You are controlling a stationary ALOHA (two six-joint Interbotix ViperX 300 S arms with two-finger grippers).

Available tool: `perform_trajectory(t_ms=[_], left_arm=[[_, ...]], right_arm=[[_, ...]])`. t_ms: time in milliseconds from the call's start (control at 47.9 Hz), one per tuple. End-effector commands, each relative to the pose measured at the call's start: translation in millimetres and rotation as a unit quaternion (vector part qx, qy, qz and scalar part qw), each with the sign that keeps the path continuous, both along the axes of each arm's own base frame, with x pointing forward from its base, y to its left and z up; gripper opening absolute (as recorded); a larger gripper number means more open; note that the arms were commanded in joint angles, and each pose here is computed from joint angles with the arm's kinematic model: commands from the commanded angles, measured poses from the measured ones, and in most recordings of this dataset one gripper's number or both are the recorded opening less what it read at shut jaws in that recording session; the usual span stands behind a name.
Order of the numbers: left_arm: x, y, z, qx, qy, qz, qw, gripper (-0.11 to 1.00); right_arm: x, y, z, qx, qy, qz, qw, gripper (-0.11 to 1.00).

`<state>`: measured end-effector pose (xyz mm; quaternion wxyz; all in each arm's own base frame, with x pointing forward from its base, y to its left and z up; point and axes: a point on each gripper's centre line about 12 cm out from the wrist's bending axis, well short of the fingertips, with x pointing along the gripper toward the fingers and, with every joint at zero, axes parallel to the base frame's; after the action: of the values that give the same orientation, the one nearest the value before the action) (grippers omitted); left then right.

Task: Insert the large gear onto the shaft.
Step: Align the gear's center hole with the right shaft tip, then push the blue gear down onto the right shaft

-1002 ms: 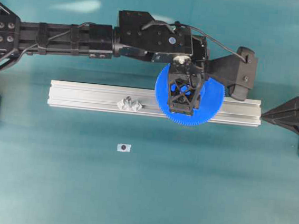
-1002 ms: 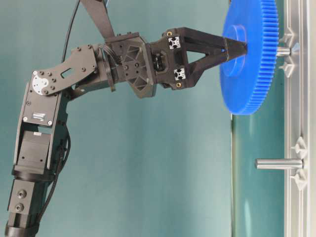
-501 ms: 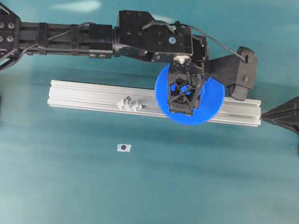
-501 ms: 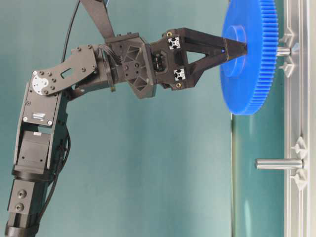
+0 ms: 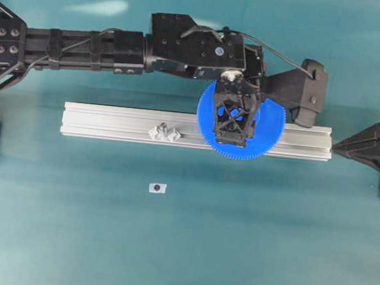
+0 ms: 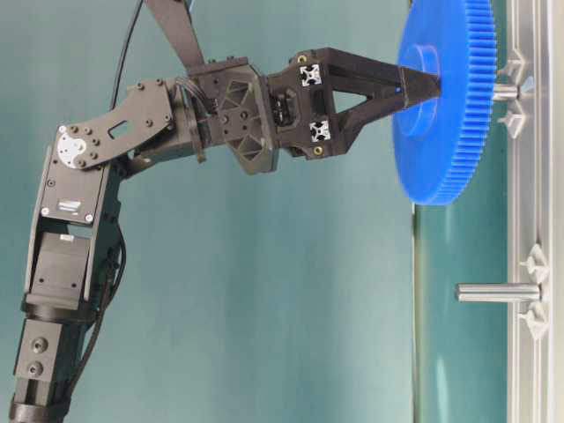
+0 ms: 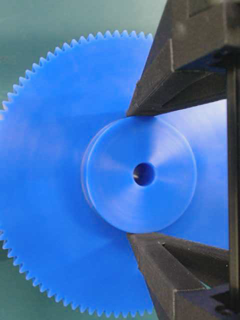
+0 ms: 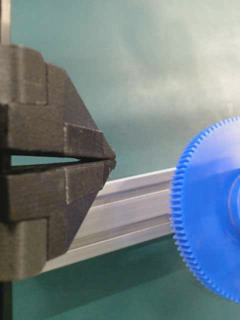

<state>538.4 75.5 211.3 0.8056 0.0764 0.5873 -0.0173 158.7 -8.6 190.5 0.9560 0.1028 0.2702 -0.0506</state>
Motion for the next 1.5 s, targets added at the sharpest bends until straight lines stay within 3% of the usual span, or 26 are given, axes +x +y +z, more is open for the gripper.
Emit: perform_trajectory(t_ms=[0, 543, 689, 1023, 1378, 1482], left_arm=[[2, 14, 27, 0.008, -0.037, 0.011, 0.9992, 0.76], [1, 7, 28, 0.005, -0.033, 0.01, 0.9994, 0.77], [1, 3, 29, 0.006, -0.034, 0.006, 0.9994, 0.88], [1, 2, 29, 0.005, -0.033, 0.004, 0.9994, 0.86], [3, -29, 36, 0.003, -0.024, -0.022, 0.9995, 0.86], [2, -33, 39, 0.0, -0.024, -0.016, 0.9996, 0.86]], right_arm=[[2, 0, 4, 0.002, -0.005, -0.003, 1.0, 0.05], [2, 0, 3, 0.002, -0.004, -0.003, 1.0, 0.05], [2, 0, 3, 0.002, -0.003, -0.003, 1.0, 0.05], [2, 0, 3, 0.002, -0.004, -0.003, 1.0, 0.05], [2, 0, 3, 0.002, -0.004, -0.003, 1.0, 0.05], [2, 0, 3, 0.003, -0.006, -0.003, 1.0, 0.05]])
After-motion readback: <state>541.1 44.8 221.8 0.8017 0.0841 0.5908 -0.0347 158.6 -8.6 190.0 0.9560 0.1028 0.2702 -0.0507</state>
